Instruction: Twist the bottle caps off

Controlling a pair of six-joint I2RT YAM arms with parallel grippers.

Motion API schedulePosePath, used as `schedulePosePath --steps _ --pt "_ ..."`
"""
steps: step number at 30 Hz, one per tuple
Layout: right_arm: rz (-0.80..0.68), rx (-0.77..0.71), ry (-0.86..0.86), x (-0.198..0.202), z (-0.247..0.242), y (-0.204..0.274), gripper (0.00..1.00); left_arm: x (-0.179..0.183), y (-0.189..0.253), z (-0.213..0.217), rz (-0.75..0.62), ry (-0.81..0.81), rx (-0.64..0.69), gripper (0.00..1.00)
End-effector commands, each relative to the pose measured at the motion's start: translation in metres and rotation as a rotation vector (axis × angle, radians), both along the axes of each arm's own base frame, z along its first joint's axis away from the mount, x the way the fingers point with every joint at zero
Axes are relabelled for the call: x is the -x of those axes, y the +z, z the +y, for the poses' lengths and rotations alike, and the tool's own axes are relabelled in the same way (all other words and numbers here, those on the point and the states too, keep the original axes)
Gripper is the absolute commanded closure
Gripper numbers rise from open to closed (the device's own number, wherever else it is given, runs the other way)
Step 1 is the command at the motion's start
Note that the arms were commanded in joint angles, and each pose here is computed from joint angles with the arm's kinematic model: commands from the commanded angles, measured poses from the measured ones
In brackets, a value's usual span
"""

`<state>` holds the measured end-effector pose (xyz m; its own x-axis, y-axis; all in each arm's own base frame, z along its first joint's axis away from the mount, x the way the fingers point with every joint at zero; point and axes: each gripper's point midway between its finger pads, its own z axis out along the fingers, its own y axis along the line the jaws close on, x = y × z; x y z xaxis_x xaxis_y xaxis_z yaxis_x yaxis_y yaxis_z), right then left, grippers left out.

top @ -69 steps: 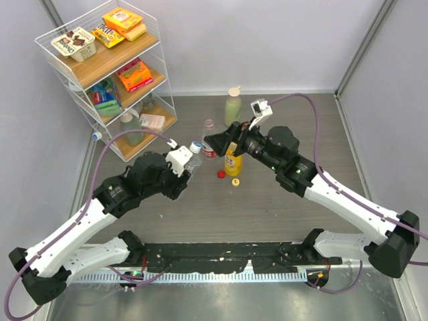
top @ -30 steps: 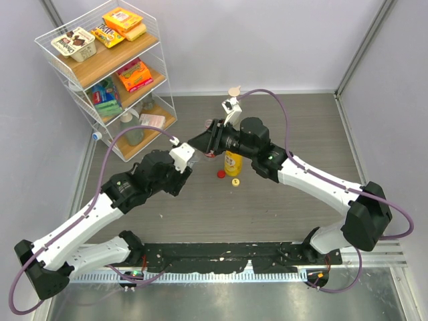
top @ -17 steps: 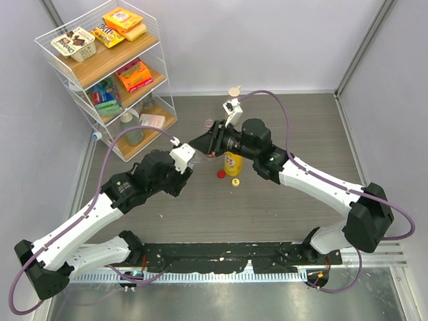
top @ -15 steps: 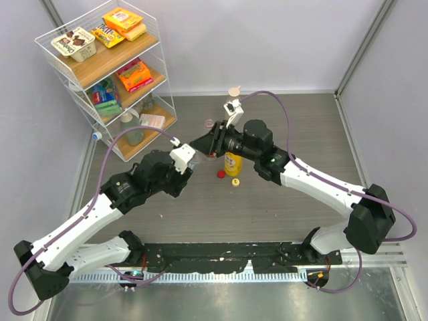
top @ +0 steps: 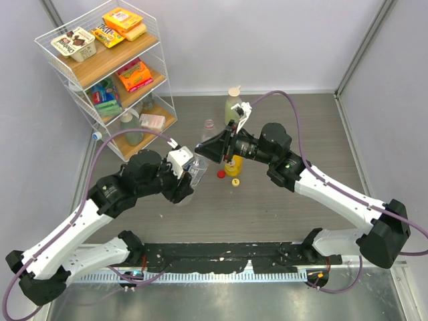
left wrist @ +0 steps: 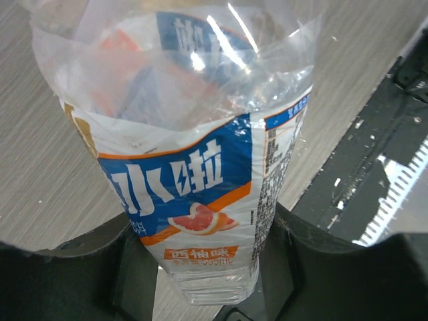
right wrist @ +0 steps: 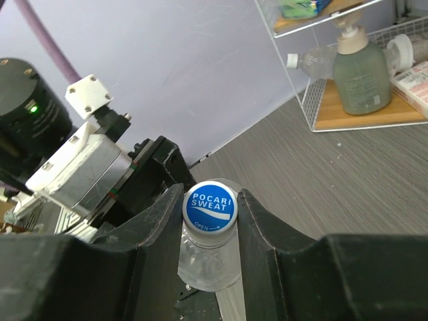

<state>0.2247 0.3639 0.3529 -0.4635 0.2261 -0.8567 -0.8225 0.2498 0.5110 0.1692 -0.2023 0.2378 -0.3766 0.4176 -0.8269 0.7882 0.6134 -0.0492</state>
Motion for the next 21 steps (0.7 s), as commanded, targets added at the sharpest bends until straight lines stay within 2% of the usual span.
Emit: schedulePosePath --steps 1,21 --pt "-0.148 -0.054 0.159 0.037 -0.003 0.025 0.98 0.026 0.032 -0.024 0.01 -0.18 0.13 1.0" --pt "-0.373 -0.193 0.477 0.122 -0.036 0.064 0.98 0.12 0.115 -0.048 0.034 -0.719 0.457 1.0"
